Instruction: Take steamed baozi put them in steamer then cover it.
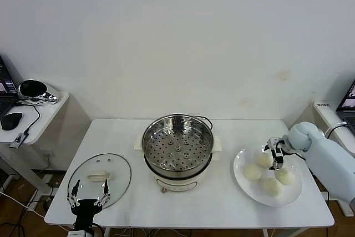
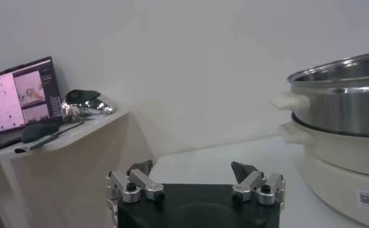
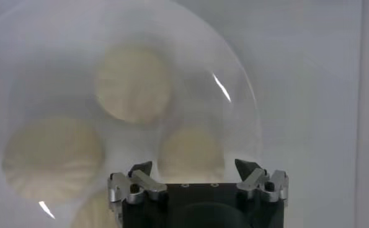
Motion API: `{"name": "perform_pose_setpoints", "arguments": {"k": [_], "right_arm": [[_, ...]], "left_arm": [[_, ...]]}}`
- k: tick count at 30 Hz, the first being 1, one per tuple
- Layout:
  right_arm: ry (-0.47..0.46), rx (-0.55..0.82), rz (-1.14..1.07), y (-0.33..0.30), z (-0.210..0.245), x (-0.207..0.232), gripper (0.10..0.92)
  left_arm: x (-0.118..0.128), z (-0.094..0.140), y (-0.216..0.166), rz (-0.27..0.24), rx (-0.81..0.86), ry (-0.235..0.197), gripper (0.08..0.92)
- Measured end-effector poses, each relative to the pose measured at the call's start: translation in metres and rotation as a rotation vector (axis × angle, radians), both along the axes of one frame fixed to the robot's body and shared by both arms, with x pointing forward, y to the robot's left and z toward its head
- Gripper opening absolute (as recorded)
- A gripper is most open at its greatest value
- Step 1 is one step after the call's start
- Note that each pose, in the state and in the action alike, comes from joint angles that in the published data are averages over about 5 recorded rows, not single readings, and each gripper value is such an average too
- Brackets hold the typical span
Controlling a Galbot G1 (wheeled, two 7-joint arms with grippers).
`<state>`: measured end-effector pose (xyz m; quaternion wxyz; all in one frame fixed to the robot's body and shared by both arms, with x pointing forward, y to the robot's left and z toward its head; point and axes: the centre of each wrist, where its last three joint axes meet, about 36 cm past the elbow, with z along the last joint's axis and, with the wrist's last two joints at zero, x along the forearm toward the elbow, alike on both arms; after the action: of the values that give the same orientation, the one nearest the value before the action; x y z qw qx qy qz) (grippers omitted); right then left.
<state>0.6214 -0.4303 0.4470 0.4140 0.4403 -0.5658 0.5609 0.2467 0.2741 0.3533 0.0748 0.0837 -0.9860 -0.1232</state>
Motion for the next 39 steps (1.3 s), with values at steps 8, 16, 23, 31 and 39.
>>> {"name": "perform_pose_setpoints", "arguments": {"k": [8,16,23,31,39], "right_arm": [[0.002,0.004,0.009,0.003,0.000,0.004,0.640],[-0.004,0.006,0.023,0.001,0.007,0.006,0.573],[-0.025,0.027,0.054,0.001,0.036,0.008,0.563],[-0.089,0.086,0.136,0.009,0.111,0.014,0.568],[-0.168,0.160,0.270,0.050,0.190,0.035,0.568]], "left_arm": [[-0.001,0.002,0.000,0.002,0.002,-0.003,0.823],[-0.002,0.004,0.000,0.002,0.004,-0.008,0.823],[0.001,0.006,0.000,-0.003,0.005,-0.013,0.823],[0.005,0.007,0.000,-0.016,-0.002,-0.016,0.823],[0.006,0.010,0.003,-0.021,-0.002,-0.021,0.823]]}}
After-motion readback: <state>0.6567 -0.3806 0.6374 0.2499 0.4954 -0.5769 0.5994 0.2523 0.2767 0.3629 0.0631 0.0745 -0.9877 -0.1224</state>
